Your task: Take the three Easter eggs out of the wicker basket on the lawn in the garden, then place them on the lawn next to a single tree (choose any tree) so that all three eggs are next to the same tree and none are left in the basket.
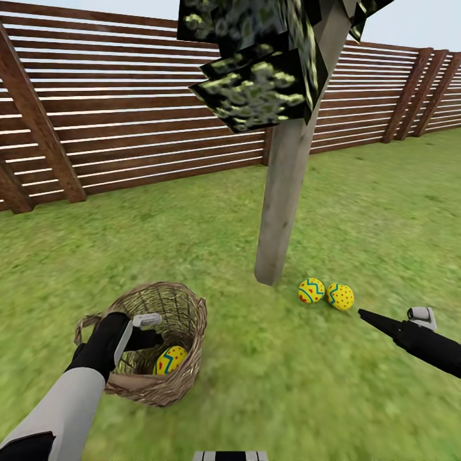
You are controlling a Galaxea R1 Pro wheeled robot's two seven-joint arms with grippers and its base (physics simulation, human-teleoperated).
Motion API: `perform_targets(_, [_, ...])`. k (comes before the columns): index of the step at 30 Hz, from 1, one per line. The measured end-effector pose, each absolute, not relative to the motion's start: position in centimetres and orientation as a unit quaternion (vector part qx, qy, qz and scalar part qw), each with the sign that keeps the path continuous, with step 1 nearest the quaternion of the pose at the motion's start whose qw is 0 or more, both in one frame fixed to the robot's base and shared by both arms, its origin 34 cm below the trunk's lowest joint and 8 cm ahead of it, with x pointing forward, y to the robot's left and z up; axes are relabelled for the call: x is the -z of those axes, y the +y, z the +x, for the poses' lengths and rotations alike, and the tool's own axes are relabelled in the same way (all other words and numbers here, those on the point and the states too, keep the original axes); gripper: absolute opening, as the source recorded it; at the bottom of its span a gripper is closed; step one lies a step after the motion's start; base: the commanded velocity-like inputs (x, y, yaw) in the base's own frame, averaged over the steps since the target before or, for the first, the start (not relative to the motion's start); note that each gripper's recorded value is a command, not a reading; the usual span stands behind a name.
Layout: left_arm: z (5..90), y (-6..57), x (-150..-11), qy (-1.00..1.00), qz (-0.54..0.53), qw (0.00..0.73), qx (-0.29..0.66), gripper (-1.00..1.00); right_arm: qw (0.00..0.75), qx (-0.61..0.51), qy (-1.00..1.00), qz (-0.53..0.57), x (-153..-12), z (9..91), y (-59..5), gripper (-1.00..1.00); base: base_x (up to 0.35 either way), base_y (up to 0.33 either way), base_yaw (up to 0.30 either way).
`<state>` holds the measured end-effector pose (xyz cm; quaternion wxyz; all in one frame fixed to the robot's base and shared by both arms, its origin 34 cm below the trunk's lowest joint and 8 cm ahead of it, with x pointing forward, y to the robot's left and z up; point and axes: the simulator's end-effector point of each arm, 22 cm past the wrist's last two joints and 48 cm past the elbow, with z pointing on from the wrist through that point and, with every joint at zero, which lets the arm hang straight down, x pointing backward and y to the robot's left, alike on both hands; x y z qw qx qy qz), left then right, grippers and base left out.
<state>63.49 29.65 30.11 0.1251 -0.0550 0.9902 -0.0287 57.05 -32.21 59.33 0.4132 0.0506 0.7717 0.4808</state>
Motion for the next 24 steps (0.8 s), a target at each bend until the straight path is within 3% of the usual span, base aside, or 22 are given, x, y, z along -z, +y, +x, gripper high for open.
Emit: perform_targets(24, [63.38,29.60,-29.98,0.990,-0.054,0.123,0.029,1.00,0.414,-0.483,0.770,0.051,-59.44,57.05,-32.15,1.00,0.044,0.009,0.000])
